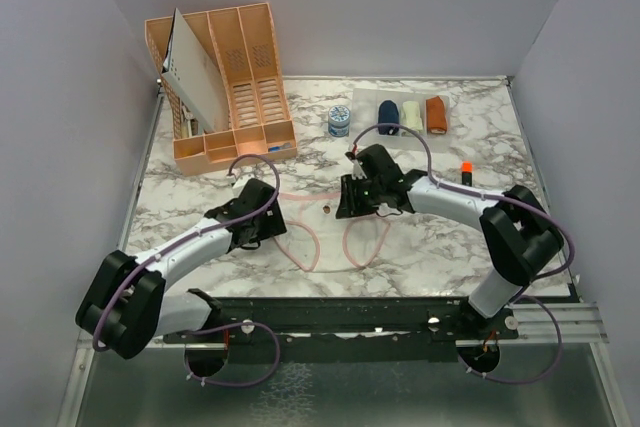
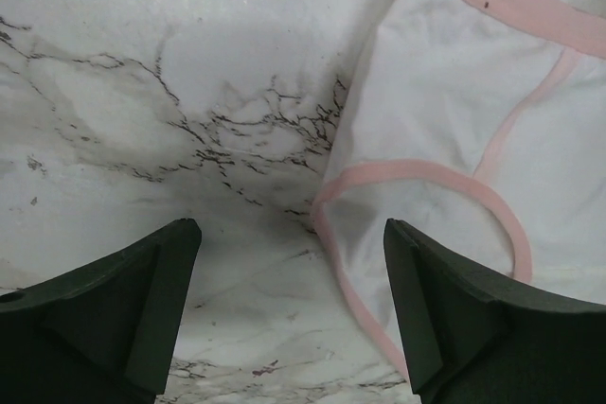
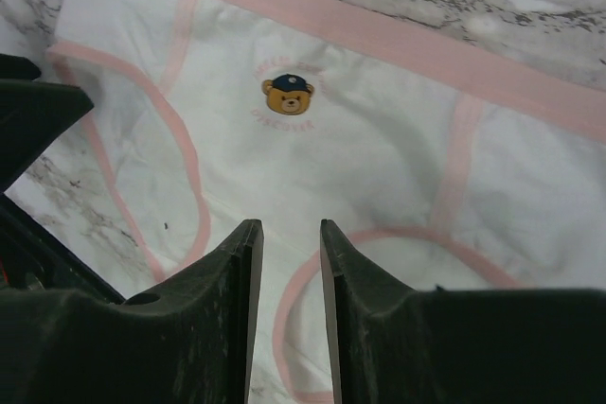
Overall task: Roll the underwear
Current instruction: Fold the underwear at the center of the board.
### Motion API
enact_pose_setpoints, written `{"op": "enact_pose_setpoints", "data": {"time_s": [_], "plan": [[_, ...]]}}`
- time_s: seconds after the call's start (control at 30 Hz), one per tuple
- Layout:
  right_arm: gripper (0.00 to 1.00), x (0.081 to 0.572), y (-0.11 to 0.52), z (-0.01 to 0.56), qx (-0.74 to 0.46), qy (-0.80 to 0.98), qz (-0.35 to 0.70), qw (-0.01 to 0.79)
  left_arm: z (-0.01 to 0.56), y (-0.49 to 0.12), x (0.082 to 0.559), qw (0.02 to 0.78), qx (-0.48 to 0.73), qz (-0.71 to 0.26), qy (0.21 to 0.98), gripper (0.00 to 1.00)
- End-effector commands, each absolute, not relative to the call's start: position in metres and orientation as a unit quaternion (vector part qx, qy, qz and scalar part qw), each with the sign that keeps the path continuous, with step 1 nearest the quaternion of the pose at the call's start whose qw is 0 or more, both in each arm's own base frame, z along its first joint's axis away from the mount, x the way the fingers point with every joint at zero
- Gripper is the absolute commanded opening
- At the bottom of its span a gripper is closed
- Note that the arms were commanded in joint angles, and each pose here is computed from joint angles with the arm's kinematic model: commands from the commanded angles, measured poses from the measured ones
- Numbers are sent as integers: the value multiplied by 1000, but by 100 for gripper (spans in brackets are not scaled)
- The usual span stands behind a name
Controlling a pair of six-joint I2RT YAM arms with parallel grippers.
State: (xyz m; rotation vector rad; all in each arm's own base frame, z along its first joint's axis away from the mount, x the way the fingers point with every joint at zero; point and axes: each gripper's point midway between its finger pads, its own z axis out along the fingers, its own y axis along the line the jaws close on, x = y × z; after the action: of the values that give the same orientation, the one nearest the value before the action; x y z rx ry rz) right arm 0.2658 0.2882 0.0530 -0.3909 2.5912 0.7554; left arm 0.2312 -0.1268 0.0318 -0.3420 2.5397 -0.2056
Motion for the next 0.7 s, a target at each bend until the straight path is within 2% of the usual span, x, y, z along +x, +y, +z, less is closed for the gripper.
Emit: {"op": "enact_pose_setpoints", "data": {"time_s": [0.0,0.17,0.23,0.53,0.67], "plan": [[34,270,297,55,-146,931,260,212,29,-122,247,290,-152,-90,940,86],[34,271,304,51,-149,932,261,203,36,-132,259,293,-143,-156,932,85],[34,272,308,48,-151,933,260,196,37,-135,260,288,-142,-181,929,82],[33,276,322,49,-166,932,262,187,5,-121,246,226,-175,-198,938,51],[31,279,332,53,-176,928,270,187,1,-122,243,218,-179,-213,935,44]]}}
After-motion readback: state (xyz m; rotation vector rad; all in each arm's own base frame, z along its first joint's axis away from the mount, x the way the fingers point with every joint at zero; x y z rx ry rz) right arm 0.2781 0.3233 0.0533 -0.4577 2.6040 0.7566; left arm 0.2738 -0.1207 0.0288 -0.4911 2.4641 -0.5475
